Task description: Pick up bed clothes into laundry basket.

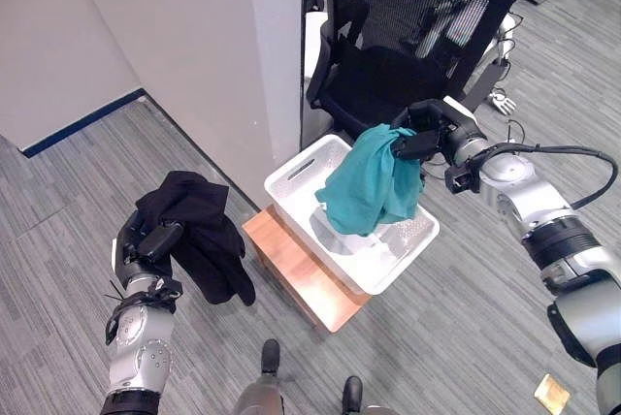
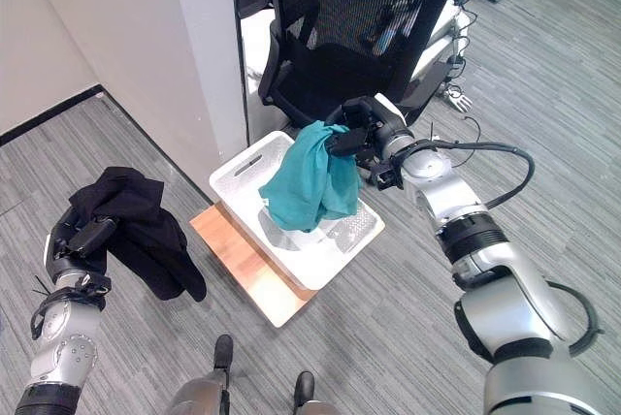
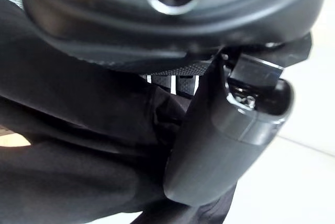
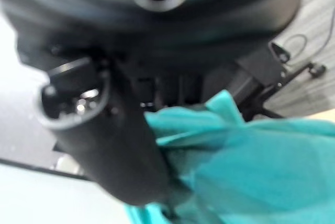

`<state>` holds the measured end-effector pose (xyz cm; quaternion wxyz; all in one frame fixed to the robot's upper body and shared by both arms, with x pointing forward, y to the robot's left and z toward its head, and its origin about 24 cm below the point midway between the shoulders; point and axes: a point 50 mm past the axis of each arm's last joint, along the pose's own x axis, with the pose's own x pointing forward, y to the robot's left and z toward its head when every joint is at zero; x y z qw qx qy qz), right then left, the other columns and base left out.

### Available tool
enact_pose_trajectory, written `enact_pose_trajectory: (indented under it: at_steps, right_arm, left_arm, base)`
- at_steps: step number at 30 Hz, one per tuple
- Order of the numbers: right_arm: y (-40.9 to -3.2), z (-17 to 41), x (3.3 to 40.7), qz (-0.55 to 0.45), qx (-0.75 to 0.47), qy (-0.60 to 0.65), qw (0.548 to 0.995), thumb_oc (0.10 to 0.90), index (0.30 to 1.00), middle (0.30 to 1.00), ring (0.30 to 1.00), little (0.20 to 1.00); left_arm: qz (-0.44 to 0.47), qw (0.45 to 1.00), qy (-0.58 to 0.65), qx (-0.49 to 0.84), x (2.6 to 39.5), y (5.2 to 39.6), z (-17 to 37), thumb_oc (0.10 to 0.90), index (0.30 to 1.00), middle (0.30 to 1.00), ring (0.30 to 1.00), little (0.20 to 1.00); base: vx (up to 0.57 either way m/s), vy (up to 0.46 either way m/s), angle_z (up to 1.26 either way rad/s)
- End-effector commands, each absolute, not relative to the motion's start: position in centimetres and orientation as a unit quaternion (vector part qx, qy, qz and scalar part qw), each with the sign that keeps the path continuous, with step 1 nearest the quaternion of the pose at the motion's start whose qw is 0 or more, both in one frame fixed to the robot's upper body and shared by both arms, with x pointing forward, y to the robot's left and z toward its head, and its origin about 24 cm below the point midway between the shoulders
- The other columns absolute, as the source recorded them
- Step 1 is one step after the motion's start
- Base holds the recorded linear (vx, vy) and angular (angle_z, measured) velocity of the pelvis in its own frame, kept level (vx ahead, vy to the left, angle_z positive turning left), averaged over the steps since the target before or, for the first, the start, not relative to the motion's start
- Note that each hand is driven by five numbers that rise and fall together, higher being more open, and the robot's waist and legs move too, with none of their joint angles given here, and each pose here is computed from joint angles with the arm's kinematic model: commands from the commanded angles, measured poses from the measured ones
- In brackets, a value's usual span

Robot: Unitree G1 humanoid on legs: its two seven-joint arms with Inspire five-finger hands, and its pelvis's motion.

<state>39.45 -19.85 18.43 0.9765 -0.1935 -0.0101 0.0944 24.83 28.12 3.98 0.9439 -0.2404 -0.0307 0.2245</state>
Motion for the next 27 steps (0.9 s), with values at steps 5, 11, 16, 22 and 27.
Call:
enact_pose_trajectory:
  at_steps: [5, 11, 16, 22, 27]
  right_arm:
    - [-14.3, 19.6, 39.0, 0.171, -0.201, -0.091, 0.960, 0.400, 0.300, 0.300, 0.300, 0.300]
    - [-14.5, 17.0, 39.0, 0.154, -0.214, -0.057, 0.963, 0.400, 0.300, 0.300, 0.300, 0.300]
    - [-16.2, 17.6, 39.6, 0.113, -0.229, -0.055, 0.965, 0.400, 0.300, 0.300, 0.300, 0.300]
    - [-17.5, 18.5, 40.0, 0.090, -0.309, -0.057, 0.945, 0.400, 0.300, 0.300, 0.300, 0.300]
    - [-16.8, 18.6, 39.9, 0.109, -0.338, -0.062, 0.933, 0.800, 0.900, 0.900, 0.900, 0.900]
  left_arm:
    - [0.183, 0.942, -0.181, -0.214, 26.4, 28.5, 10.5, 0.400, 0.300, 0.300, 0.300, 0.300]
    - [0.201, 0.941, -0.179, -0.206, 25.9, 29.3, 10.2, 0.400, 0.300, 0.300, 0.300, 0.300]
    - [0.210, 0.941, -0.170, -0.203, 25.6, 29.6, 9.7, 0.400, 0.300, 0.300, 0.300, 0.300]
    - [0.214, 0.941, -0.167, -0.200, 25.5, 29.8, 9.5, 0.400, 0.300, 0.300, 0.300, 0.300]
    - [0.208, 0.941, -0.171, -0.206, 25.9, 29.6, 9.5, 0.400, 0.300, 0.300, 0.300, 0.300]
  base:
    - [0.00, -0.001, 0.01]
    - [0.00, 0.000, 0.01]
    - [0.00, 0.000, 0.00]
    - [0.00, 0.000, 0.00]
    - [0.00, 0.000, 0.00]
